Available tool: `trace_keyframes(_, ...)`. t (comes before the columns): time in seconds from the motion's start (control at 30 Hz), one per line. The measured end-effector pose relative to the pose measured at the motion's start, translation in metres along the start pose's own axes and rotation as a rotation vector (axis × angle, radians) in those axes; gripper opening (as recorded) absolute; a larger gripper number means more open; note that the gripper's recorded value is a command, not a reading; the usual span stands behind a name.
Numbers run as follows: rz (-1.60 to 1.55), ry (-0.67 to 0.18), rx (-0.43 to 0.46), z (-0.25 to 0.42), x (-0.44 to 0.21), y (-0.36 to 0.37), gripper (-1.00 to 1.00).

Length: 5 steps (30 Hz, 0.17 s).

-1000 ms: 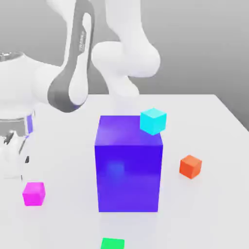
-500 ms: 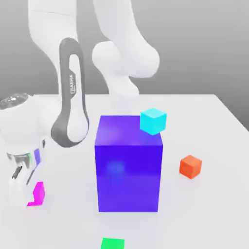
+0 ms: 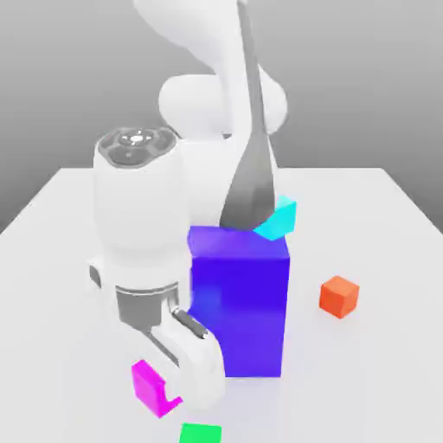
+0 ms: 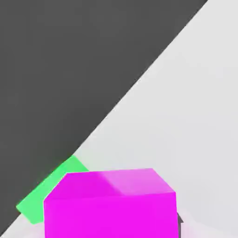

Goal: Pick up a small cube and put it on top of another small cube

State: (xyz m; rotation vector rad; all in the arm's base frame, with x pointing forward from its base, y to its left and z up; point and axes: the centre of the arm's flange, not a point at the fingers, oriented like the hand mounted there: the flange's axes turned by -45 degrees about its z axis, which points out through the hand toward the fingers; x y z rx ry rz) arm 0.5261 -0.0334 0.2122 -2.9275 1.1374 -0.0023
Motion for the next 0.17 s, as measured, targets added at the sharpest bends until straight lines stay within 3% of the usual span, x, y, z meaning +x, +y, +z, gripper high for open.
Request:
trace_keyframes(0.03, -0.008, 0.000, 0.000, 0.014, -0.001, -0.003, -1.00)
trace_keyframes(0.07, -0.013, 0.000, 0.000, 0.026, -0.002, -0.004, 1.00)
trace_keyframes(0.17, -0.013, 0.000, 0.000, 0.026, -0.002, -0.004, 1.00)
